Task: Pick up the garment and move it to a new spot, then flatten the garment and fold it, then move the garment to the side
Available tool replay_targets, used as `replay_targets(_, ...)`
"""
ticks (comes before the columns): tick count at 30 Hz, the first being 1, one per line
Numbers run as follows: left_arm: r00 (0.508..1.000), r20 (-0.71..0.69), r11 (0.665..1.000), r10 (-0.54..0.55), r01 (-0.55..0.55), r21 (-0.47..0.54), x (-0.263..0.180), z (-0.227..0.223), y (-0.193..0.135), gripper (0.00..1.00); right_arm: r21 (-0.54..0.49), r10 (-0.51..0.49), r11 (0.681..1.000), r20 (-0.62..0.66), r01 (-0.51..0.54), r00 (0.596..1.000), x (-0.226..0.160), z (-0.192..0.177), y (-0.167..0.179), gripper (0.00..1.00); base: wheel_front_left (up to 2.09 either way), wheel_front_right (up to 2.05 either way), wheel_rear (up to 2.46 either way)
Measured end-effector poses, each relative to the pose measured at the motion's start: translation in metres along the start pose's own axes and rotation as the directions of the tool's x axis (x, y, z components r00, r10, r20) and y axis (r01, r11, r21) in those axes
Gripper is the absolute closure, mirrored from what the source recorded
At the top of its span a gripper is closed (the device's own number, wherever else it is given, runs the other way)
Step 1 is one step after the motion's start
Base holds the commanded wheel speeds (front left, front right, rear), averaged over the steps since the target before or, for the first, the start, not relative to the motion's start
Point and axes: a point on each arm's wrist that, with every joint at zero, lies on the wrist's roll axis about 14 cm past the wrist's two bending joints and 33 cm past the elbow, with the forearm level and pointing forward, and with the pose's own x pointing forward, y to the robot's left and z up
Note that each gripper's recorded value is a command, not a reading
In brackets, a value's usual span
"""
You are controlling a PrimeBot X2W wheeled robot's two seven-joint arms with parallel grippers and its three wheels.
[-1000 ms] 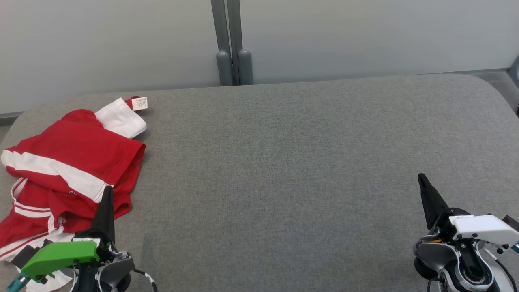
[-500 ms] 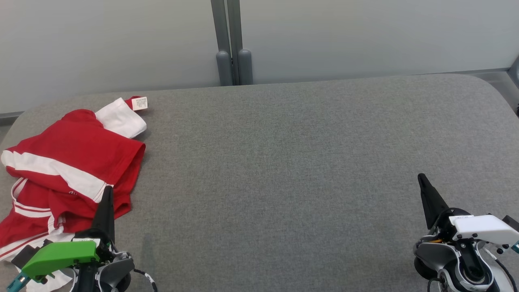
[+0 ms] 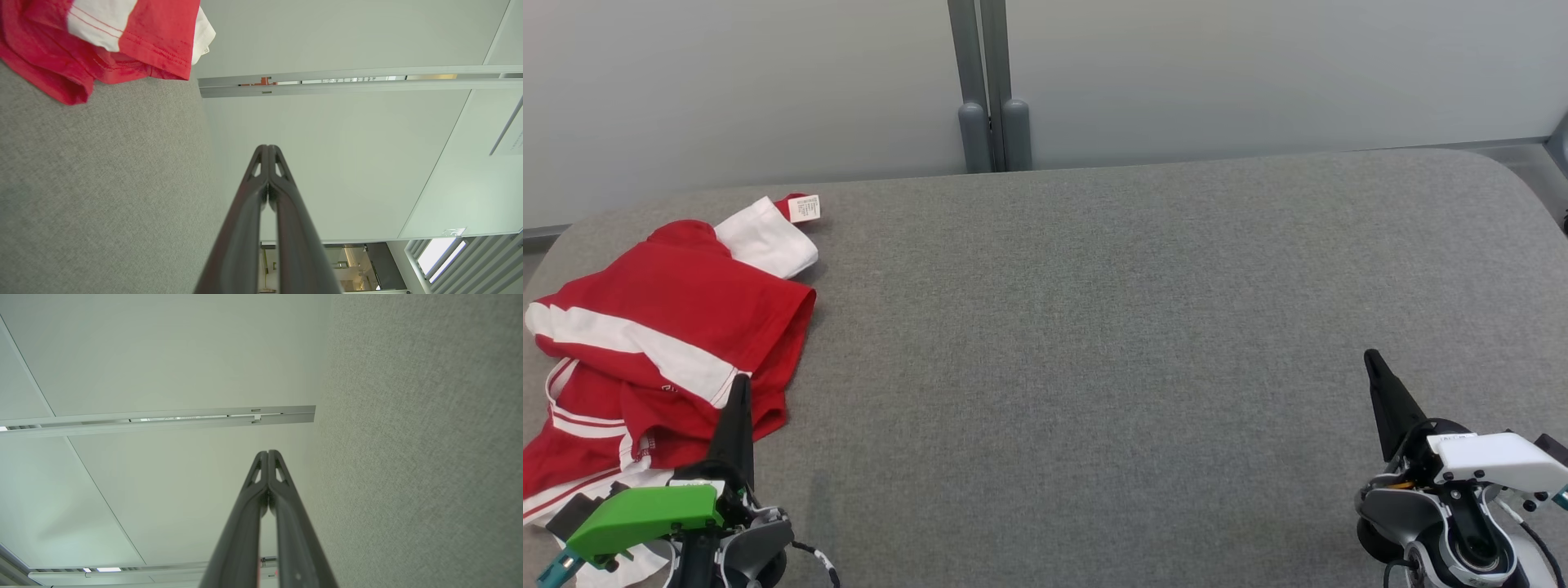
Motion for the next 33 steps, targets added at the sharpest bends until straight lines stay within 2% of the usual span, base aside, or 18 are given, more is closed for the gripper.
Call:
replay_targets(4, 1.0, 0.0, 1.0, 0.0, 0.0, 0.0, 0.0, 0.0, 0.0, 1.0, 0.0, 0.0, 1.0, 0.0, 0.0, 1.0, 0.0, 0.0, 0.0, 1.0, 0.0, 0.0, 0.0)
replay_targets(5, 1.0, 0.001, 1.0, 0.005, -0.005, -0.001, 0.0, 0.0, 0.002, 0.0, 0.0, -0.005, 1.0, 0.001, 0.005, 1.0, 0.0, 0.0, -0.002, 0.0, 0.0, 0.0, 0.0)
replay_targets(10, 0.997, 0.0, 0.997, 0.081, -0.081, -0.011, -0.011, -0.003, 0.027, 0.0, 0.014, -0.079, 0.997, 0.004, 0.079, 0.997, -0.012, -0.002, -0.027, 0.0, 0.0, 0.0, 0.0)
replay_targets(20, 0.997, 0.008, 0.996, 0.083, -0.083, 0.013, -0.011, -0.01, 0.027, 0.0, -0.036, -0.069, 0.997, 0.02, 0.07, 0.997, -0.012, -0.004, -0.023, 0.0, 0.0, 0.0, 0.0)
replay_targets(27, 0.997, 0.007, 0.991, 0.08, -0.08, 0.111, -0.01, -0.014, 0.026, 0.0, -0.179, -0.055, 0.982, 0.03, 0.059, 0.998, -0.012, -0.001, -0.018, 0.0, 0.0, 0.0, 0.0)
replay_targets(33, 0.997, -0.007, 0.966, 0.071, -0.067, 0.251, -0.01, -0.02, 0.023, 0.0, -0.342, -0.025, 0.939, 0.035, 0.036, 0.999, -0.011, 0.001, -0.008, 0.0, 0.0, 0.0, 0.0)
